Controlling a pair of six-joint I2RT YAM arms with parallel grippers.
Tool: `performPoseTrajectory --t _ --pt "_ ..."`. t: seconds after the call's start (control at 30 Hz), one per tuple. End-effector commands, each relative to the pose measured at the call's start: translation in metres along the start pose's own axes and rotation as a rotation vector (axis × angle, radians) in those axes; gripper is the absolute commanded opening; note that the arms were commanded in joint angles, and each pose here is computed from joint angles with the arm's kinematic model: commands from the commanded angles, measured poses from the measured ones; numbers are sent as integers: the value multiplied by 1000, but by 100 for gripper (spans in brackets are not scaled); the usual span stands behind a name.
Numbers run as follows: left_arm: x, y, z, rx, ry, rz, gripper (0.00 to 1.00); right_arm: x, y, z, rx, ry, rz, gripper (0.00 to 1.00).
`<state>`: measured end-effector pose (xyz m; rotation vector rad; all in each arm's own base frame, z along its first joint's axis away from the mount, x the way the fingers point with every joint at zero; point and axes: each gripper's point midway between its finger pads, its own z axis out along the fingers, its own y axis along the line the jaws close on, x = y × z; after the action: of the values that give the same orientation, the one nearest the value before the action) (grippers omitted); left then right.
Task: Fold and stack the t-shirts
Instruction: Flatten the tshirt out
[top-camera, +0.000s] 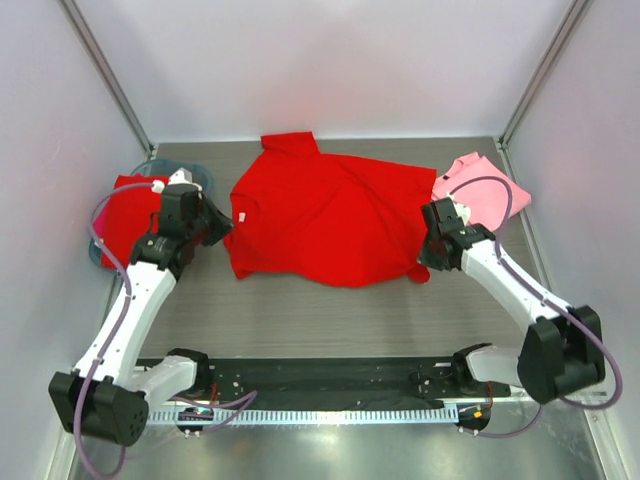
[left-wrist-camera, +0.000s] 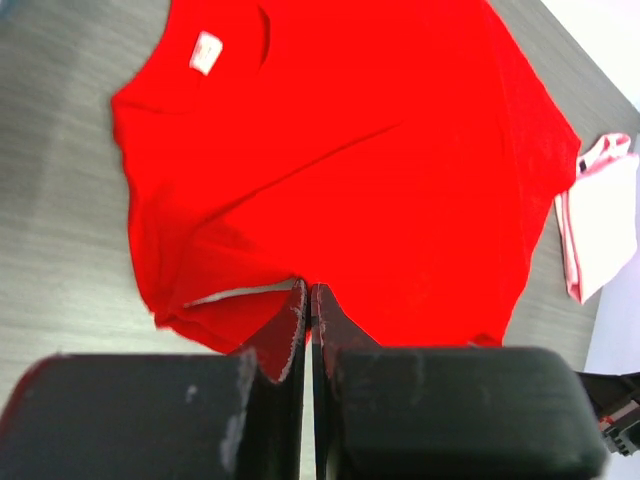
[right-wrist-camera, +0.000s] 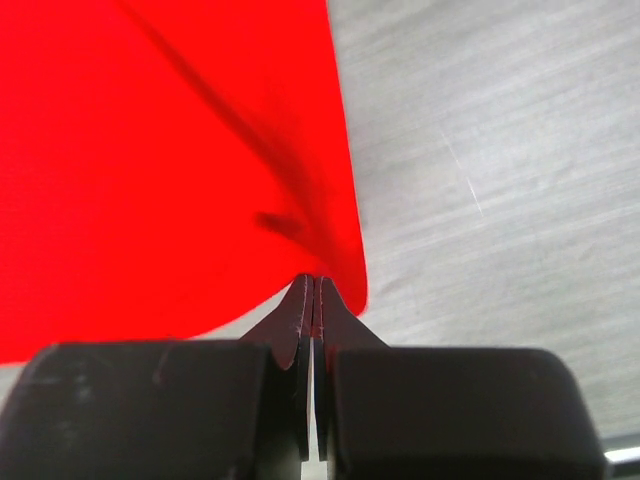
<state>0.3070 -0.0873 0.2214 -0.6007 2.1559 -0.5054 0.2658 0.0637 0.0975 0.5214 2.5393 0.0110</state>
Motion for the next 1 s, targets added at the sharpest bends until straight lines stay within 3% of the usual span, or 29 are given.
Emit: performPoseTrajectory --t 0.0,0.27,0.43,0.97 --pt "-34 -18 6 21 -97 12 0 -27 10 9 9 -59 -34 1" --pt "-68 -38 33 19 -125 1 0 -50 24 35 -18 -39 6 1" --pt "-69 -44 65 3 -76 2 0 -53 30 46 -48 -6 21 1" --pt "-106 -92 138 83 -67 0 0 -61 16 69 -66 40 78 1"
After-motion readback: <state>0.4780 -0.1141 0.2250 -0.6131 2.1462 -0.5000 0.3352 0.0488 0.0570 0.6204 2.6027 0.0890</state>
